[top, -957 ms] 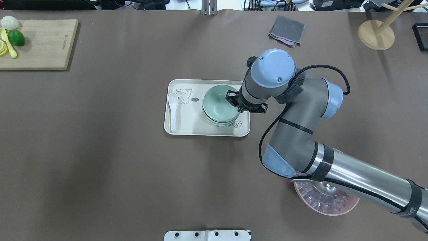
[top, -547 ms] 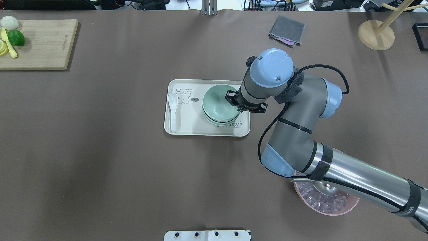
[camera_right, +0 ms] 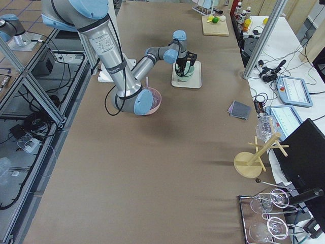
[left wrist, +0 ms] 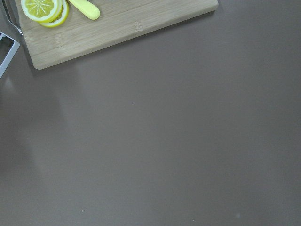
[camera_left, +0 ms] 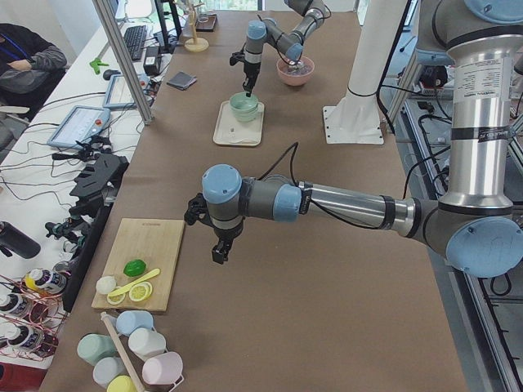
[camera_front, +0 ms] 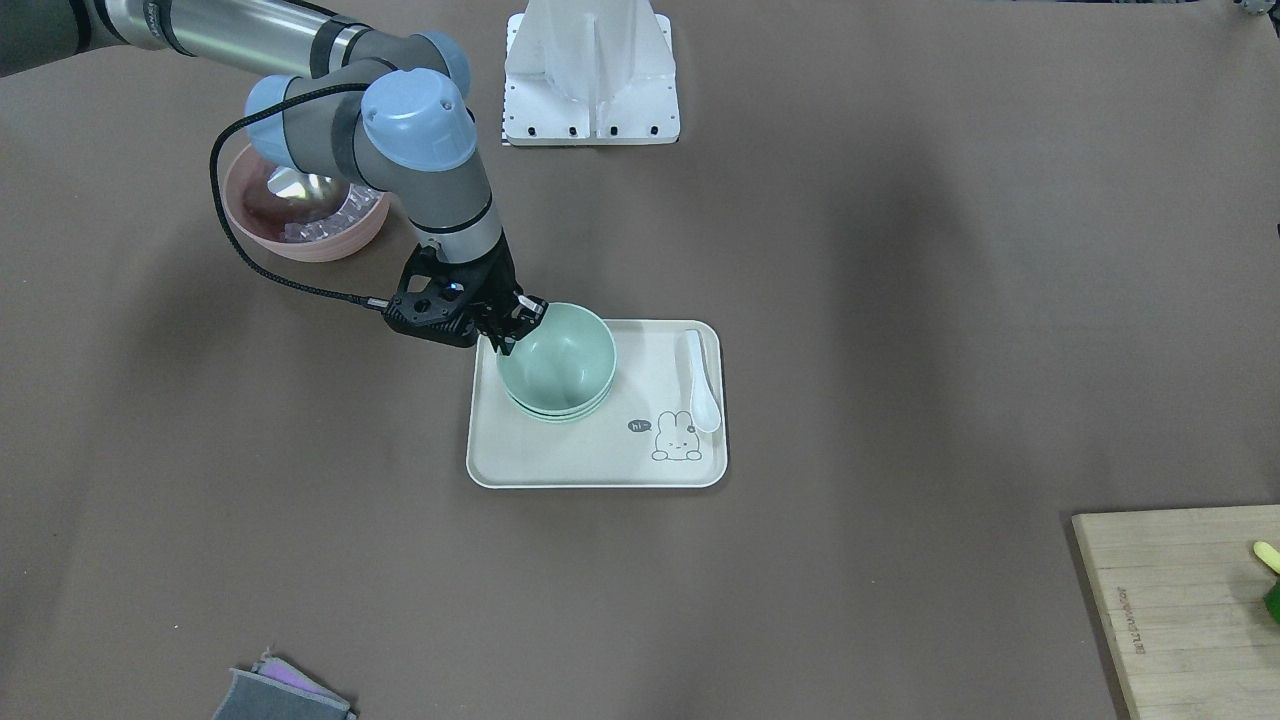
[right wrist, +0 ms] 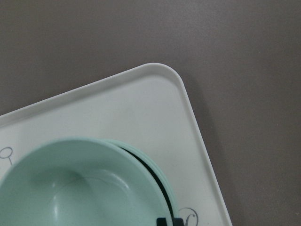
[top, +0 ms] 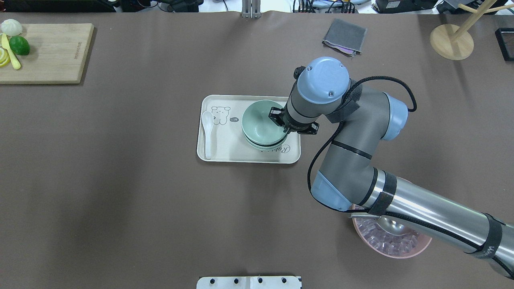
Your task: Stack green bowls together
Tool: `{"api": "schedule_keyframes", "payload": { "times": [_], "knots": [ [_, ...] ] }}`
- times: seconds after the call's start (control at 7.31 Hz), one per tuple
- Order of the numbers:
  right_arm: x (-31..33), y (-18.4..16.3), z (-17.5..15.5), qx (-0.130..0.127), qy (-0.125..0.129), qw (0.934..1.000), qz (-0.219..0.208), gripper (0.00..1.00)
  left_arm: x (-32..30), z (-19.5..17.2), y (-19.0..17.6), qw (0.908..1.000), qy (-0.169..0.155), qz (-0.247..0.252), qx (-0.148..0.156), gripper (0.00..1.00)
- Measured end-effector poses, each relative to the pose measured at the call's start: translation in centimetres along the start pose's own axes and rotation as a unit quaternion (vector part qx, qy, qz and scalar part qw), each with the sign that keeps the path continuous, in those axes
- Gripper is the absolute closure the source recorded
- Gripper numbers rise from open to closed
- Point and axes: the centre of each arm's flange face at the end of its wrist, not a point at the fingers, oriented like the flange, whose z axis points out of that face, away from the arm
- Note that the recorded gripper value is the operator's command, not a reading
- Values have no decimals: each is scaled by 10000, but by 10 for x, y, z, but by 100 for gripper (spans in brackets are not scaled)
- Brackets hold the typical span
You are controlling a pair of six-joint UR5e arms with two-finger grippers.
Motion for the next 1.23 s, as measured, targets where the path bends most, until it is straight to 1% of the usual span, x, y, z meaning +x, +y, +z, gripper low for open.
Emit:
{"api": "schedule_keyframes", "payload": {
  "times": [0.68,0.82,0.96,1.09,1.23],
  "knots": [
    [0,1,1,-10,9,10000,5,100,2,-2,-1,10000,-3,18,16,1],
    [0,1,1,-10,11,10000,4,85,2,-2,-1,10000,-2,19,17,1],
    [0,2,2,-13,19,10000,-4,58,2,-1,-1,10000,2,16,15,1],
    [1,1,4,6,31,10000,-17,1,1,-1,-1,10000,4,13,13,1],
    [1,2,6,89,53,9999,-43,0,1,-1,0,10000,5,12,12,1]
  ]
}}
